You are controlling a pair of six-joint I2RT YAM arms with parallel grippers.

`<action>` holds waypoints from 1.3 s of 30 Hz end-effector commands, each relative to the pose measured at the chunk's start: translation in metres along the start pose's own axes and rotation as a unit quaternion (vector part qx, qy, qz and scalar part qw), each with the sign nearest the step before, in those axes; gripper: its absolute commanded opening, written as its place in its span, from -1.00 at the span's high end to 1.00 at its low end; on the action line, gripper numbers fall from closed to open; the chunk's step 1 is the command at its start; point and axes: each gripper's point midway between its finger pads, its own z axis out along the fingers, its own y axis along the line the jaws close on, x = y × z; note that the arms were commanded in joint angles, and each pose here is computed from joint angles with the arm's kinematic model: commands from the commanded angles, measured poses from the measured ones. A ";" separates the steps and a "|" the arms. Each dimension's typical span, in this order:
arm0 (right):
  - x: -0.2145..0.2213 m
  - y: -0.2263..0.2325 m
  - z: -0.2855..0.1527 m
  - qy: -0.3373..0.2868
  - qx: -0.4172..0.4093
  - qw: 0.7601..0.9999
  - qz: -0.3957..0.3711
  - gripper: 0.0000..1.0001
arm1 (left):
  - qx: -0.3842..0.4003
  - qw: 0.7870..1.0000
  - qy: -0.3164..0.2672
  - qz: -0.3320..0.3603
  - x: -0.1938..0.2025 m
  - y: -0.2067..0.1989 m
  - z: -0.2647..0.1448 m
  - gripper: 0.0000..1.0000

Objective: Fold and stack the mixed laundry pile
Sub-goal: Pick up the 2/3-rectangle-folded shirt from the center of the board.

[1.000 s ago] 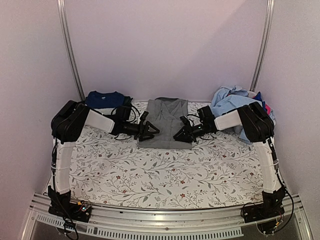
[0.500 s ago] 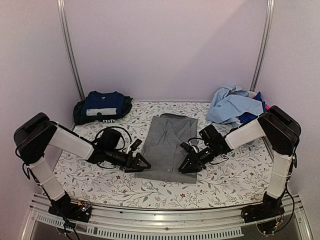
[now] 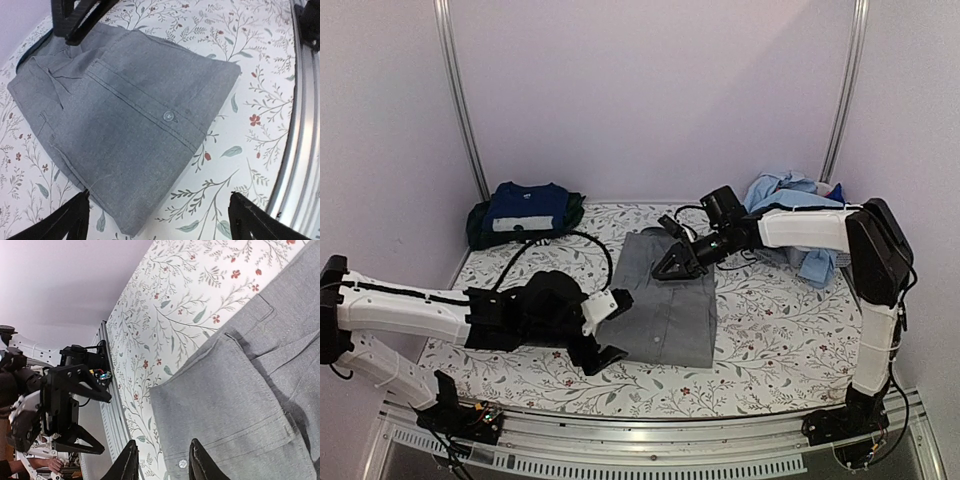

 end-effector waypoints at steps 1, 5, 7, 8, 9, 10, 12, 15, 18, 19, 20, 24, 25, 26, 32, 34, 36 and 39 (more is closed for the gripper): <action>0.009 -0.044 0.027 0.040 0.017 0.999 0.031 0.32 | -0.066 0.982 0.055 0.169 0.023 0.004 0.023 -0.86; 0.016 -0.067 0.045 0.054 0.015 0.998 0.042 0.38 | -0.073 0.964 0.084 0.241 0.035 -0.013 0.052 -0.62; 0.022 -0.084 0.051 0.061 0.032 0.997 0.046 0.39 | -0.073 0.959 0.087 0.261 0.038 -0.019 0.063 -0.53; 0.026 -0.094 0.055 0.067 0.042 0.996 0.047 0.40 | -0.077 0.957 0.079 0.267 0.035 -0.021 0.068 -0.52; 0.027 -0.100 0.057 0.069 0.052 0.995 0.045 0.40 | -0.078 0.956 0.075 0.273 0.035 -0.023 0.072 -0.50; 0.029 -0.107 0.058 0.073 0.064 0.994 0.047 0.41 | -0.083 0.954 0.071 0.281 0.033 -0.022 0.076 -0.47; 0.035 -0.118 0.062 0.082 0.074 0.993 0.052 0.43 | -0.095 0.946 0.076 0.301 0.036 -0.020 0.085 -0.40; 0.046 -0.130 0.067 0.096 0.084 0.990 0.059 0.45 | -0.109 0.936 0.079 0.325 0.039 -0.016 0.097 -0.26; 0.058 -0.142 0.070 0.112 0.095 0.987 0.061 0.46 | -0.132 0.931 0.081 0.329 0.036 -0.007 0.106 -0.08; 0.061 -0.144 0.070 0.116 0.096 0.987 0.062 0.46 | -0.142 0.929 0.085 0.331 0.036 -0.003 0.109 0.04; 0.064 -0.146 0.071 0.119 0.096 0.986 0.061 0.46 | -0.145 0.928 0.087 0.332 0.033 -0.003 0.112 0.18; 0.073 -0.146 0.074 0.127 0.088 0.986 0.062 0.49 | -0.121 0.934 0.079 0.327 0.015 -0.012 0.102 0.71; 0.073 -0.142 0.073 0.127 0.085 0.986 0.060 0.49 | -0.111 0.937 0.076 0.321 0.006 -0.016 0.095 0.83; 0.076 -0.139 0.074 0.129 0.081 0.987 0.059 0.49 | -0.098 0.940 0.078 0.316 0.002 -0.019 0.088 0.91; 0.101 -0.086 0.078 0.155 0.042 0.986 0.045 0.49 | 0.057 0.954 0.119 0.270 -0.005 -0.061 0.035 1.00; 0.117 -0.061 0.082 0.172 0.027 0.984 0.038 0.49 | 0.094 0.954 0.135 0.251 -0.007 -0.072 0.018 1.00; 0.133 -0.034 0.082 0.186 0.006 0.982 0.033 0.49 | 0.129 0.953 0.143 0.234 -0.012 -0.082 0.000 1.00; 0.149 0.002 0.078 0.196 -0.025 0.980 0.029 0.48 | 0.174 0.950 0.149 0.211 -0.019 -0.095 -0.020 1.00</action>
